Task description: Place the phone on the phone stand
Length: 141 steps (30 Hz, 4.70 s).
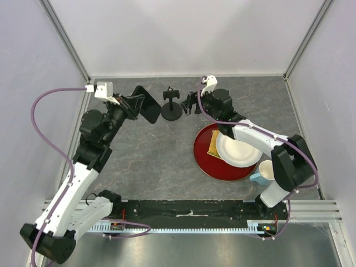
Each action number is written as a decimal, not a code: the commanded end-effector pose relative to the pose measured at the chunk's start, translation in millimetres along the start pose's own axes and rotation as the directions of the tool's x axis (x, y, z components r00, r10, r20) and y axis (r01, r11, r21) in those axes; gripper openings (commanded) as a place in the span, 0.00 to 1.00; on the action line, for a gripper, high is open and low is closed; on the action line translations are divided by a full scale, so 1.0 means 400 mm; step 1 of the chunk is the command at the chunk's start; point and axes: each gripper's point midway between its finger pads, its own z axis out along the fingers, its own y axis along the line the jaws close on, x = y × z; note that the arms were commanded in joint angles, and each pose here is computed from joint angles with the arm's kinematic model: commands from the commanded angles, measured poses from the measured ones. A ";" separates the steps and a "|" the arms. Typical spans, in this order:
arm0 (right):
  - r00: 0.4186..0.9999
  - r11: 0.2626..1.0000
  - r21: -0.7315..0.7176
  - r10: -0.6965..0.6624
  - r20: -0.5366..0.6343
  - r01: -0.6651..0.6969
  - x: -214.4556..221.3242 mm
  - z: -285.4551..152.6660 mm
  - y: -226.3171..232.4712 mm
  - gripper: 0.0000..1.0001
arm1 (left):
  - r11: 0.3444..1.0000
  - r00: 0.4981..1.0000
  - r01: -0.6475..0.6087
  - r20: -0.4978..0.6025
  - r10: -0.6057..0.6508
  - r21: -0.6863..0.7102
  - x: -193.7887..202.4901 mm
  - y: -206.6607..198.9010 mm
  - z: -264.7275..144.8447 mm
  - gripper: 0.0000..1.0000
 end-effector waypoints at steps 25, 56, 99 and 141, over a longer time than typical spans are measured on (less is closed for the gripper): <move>0.982 0.991 0.119 -0.078 0.170 0.058 0.009 0.149 -0.066 0.59 | 0.949 0.928 -0.301 0.256 0.270 0.090 -0.077 -0.036 0.184 0.02; 0.974 0.972 0.175 -0.183 0.135 0.159 0.067 0.224 -0.084 0.00 | 0.950 0.979 -0.174 0.150 0.139 0.258 0.037 -0.045 0.233 0.02; 0.958 0.770 -0.627 -0.257 -0.131 0.121 0.211 0.118 0.062 0.00 | 0.348 0.864 -0.454 0.311 0.395 0.820 0.305 -0.175 0.175 0.02; 0.950 0.827 -0.542 -0.272 -0.155 0.148 0.234 0.148 0.029 0.00 | 0.468 0.836 -0.486 0.236 0.496 0.738 0.306 -0.071 0.294 0.02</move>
